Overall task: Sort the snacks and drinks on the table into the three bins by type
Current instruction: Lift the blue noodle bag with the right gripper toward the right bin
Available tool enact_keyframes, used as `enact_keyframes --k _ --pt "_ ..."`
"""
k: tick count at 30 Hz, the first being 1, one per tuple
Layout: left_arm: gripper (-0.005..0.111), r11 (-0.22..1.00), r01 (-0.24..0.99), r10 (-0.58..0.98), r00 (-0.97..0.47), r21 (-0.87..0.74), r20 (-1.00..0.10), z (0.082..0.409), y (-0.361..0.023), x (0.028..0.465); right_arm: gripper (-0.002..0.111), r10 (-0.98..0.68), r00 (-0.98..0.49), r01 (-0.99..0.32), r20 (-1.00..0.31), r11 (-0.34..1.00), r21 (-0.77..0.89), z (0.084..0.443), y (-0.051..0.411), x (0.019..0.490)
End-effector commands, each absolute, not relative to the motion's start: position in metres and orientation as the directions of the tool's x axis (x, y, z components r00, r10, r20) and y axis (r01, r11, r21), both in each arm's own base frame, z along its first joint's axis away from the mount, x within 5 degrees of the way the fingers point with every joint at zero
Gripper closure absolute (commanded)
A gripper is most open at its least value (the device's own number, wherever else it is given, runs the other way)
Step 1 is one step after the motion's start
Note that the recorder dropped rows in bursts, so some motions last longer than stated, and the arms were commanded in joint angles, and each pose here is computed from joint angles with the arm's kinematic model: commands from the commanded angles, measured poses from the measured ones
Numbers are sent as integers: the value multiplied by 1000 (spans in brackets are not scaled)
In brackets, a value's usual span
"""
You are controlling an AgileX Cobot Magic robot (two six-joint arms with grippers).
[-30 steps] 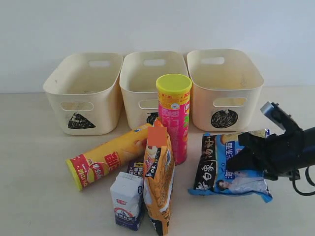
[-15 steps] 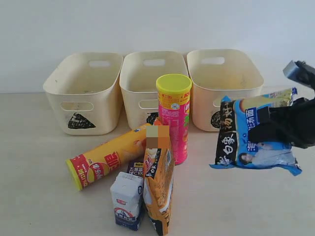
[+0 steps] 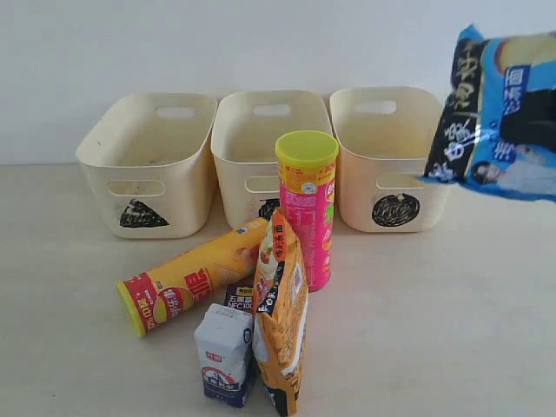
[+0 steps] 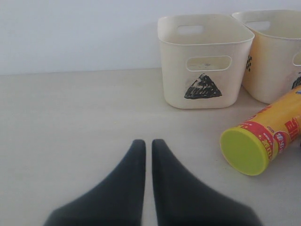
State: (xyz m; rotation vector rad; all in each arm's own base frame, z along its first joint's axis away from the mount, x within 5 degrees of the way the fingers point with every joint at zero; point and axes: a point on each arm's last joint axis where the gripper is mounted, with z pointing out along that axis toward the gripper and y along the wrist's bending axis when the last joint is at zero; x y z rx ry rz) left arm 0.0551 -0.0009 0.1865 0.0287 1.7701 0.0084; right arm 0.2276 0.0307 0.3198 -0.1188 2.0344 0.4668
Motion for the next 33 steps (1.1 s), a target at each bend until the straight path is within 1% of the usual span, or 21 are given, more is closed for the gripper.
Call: enact_keyframes --k 1,7,12,16,23,27,29,31,33 --pt "103 1000 22 16 -182 12 -983 189 -1 55 108 131 -345 -265 -929 936 230 358 26 219" --pt "103 1000 22 16 -182 12 -983 189 -1 55 108 132 -192 -266 -973 947 181 408 23 232" --pt "103 1000 22 16 -182 12 -983 189 -1 55 108 112 -185 -266 -976 951 159 419 22 267" --pt "103 1000 22 16 -182 12 -983 189 -1 55 108 108 -234 -259 -966 951 169 409 21 306" --pt "103 1000 22 16 -182 12 -983 189 -1 55 108 97 -355 -271 -930 941 202 369 29 373" --pt "103 1000 22 16 -182 12 -983 189 -1 55 108 14 -405 -320 -914 934 156 344 47 405" --pt "103 1000 22 16 -182 12 -983 189 -1 55 108 -55 -406 -344 -912 934 97 338 58 417" --pt "103 1000 22 16 -182 12 -983 189 -1 55 108 -116 -405 -346 -907 938 35 331 67 430" --pt "103 1000 22 16 -182 12 -983 189 -1 55 108 -124 -416 -331 -901 943 23 327 72 441"
